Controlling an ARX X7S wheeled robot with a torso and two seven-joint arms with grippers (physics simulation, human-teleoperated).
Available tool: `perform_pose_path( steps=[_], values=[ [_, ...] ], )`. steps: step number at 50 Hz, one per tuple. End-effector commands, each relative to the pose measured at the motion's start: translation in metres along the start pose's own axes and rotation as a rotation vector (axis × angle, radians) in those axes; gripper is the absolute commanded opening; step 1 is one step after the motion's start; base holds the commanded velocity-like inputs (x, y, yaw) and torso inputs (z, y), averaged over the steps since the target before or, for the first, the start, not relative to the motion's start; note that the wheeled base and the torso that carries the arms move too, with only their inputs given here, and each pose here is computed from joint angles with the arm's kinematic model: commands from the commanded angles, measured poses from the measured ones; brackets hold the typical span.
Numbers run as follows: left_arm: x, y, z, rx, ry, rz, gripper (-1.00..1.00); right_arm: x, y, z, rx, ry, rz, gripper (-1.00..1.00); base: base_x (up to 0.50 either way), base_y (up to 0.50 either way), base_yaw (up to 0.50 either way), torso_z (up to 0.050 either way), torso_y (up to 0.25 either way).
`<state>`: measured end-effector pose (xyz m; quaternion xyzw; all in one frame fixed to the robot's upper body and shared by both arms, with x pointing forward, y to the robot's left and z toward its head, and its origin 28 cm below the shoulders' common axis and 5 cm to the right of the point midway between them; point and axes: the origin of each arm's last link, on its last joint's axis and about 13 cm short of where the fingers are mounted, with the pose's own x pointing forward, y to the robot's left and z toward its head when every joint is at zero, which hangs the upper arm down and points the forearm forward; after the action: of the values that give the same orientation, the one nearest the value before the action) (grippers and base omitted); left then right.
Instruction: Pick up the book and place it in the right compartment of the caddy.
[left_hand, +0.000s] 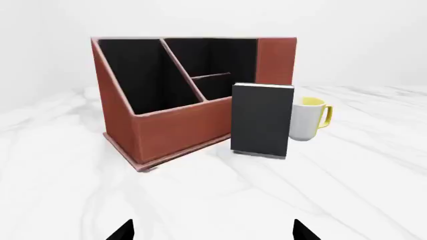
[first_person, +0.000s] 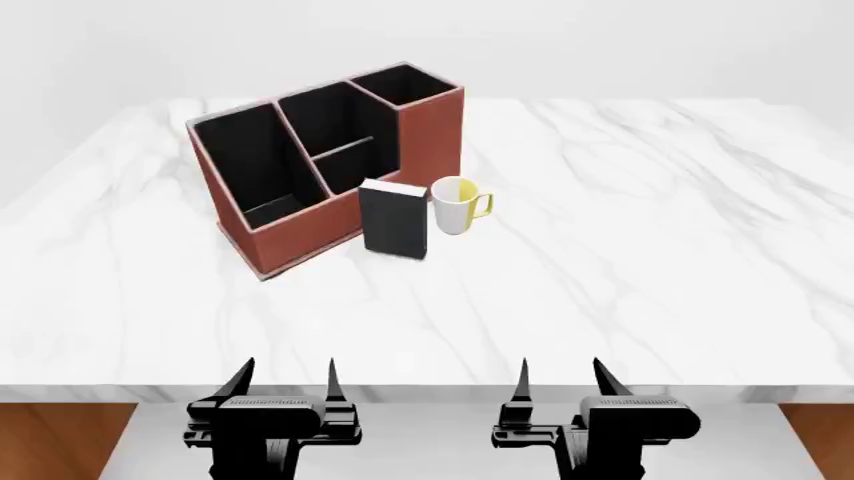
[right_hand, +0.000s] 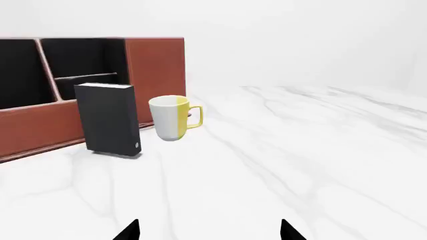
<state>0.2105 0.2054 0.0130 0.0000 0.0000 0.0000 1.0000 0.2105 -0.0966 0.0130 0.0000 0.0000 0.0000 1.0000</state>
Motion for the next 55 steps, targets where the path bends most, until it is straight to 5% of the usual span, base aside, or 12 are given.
perform_pose_path(
  steps=[1,11,36,55],
  values=[
    [0.000,0.000,0.000,0.002,-0.002,0.002,1.00,0.000,0.000,0.000,-0.007,0.002,0.000,1.00,0.00,0.00,0.00,0.000,0.000],
    [-0.003,0.001,0.008,0.011,-0.014,-0.009,1.00,-0.002,0.000,0.001,-0.009,0.006,0.000,1.00,0.00,0.00,0.00,0.000,0.000],
    [-0.039,0.008,0.083,0.059,-0.161,0.012,1.00,-0.025,-0.006,0.084,0.053,-0.129,0.010,1.00,0.00,0.00,0.00,0.000,0.000],
    [-0.064,0.012,0.123,0.050,-0.273,0.043,1.00,-0.041,-0.008,0.109,0.073,-0.210,0.033,1.00,0.00,0.00,0.00,0.000,0.000]
  ],
)
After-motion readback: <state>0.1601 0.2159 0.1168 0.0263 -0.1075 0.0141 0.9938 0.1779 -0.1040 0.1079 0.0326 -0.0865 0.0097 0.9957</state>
